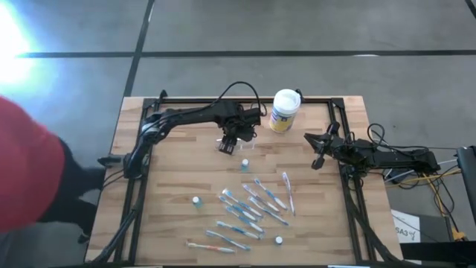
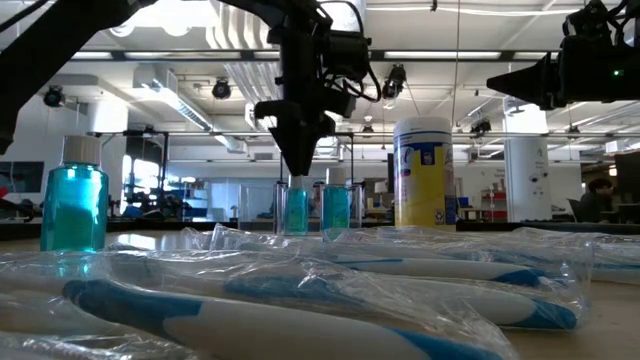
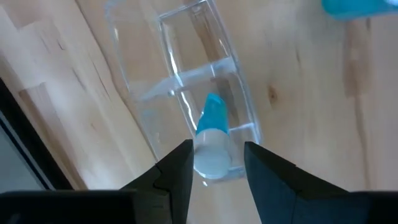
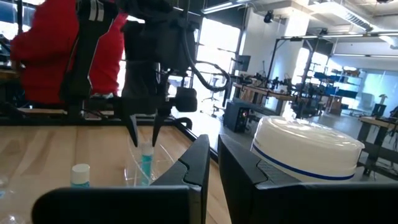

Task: Pick & Place toothbrushing station
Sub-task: Put the blue mouthwash into the middle section of the transparent organizer

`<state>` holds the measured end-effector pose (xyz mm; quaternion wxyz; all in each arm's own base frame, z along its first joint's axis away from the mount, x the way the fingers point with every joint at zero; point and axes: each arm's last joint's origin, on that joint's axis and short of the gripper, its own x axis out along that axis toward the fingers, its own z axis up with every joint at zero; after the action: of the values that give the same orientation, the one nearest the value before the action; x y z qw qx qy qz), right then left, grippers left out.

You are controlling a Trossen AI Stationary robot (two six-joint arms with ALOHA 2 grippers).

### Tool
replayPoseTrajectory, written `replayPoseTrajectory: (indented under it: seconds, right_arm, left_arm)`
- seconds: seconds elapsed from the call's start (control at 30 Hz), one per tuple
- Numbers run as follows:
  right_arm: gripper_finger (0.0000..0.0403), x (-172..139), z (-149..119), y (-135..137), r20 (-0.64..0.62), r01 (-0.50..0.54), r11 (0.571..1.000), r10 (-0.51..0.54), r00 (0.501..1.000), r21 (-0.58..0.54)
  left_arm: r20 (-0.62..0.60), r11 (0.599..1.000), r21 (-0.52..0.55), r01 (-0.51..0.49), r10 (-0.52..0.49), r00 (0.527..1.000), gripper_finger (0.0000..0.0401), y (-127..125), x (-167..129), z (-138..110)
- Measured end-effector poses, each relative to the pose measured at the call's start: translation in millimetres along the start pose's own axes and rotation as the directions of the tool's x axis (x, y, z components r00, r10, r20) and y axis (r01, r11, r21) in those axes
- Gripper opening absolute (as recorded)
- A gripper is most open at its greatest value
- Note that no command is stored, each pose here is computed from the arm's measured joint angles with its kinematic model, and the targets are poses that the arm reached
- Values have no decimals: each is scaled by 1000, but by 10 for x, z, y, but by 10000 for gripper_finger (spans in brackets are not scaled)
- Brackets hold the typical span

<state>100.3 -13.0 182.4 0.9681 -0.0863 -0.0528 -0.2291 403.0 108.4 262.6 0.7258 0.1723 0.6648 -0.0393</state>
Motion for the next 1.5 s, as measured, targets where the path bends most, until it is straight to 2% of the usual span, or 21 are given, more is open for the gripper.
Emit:
replayPoseTrajectory:
  seconds: [0.3,0.43,0.53,0.7,0.8,0.87,0.97,1.03,1.07,1.13,1.2,1.27,1.37,1.43,1.5]
  right_arm:
    - [31,0,0,1,1,-3,1000,3,1000,0]
    - [31,0,0,2,1,-7,1000,7,1000,0]
    - [31,-1,4,-1,4,0,1000,0,1000,-2]
    - [31,-1,6,-2,6,2,1000,-2,1000,-2]
    - [31,-2,5,-7,2,18,1000,-18,1000,-16]
    - [31,-2,2,-14,-4,44,999,-44,999,-32]
    - [31,-2,1,-18,-7,55,998,-56,998,-32]
    - [31,-2,2,-18,-7,56,998,-56,998,-32]
    - [31,-2,2,-18,-7,56,998,-56,998,-32]
    - [31,-2,2,-18,-7,56,998,-56,998,-31]
    - [31,-2,2,-17,-7,56,998,-56,998,-28]
    - [31,-2,3,-18,-6,56,998,-56,998,-28]
    - [31,-2,10,-19,1,57,998,-57,998,-30]
    - [31,-2,7,-18,-2,56,998,-56,998,-18]
    - [31,1,-3,-15,-11,54,999,-54,998,-2]
  left_arm:
    - [24,990,-139,36,-33,999,147,-78,-515,-9]
    - [168,967,-213,137,-102,981,146,-124,-838,-75]
    - [248,960,-214,181,-126,961,140,-188,-1042,-187]
    - [378,957,-250,151,-47,925,117,-329,-1372,-511]
    - [519,949,-291,123,48,853,97,-433,-1532,-738]
    - [620,938,-328,115,121,776,80,-510,-1566,-879]
    - [765,887,-434,158,270,585,49,-596,-1549,-1039]
    - [824,865,-462,198,335,458,27,-671,-1494,-1149]
    - [842,864,-460,205,351,410,16,-719,-1446,-1206]
    - [862,870,-452,197,370,346,6,-821,-1320,-1337]
    - [871,868,-453,206,382,308,8,-930,-1157,-1474]
    - [857,833,-498,241,432,279,8,-1017,-999,-1610]
    - [809,778,-578,246,506,300,4,-1119,-808,-1812]
    - [807,779,-580,239,509,301,5,-1199,-702,-1918]
    - [813,783,-575,236,515,272,6,-1270,-600,-2002]
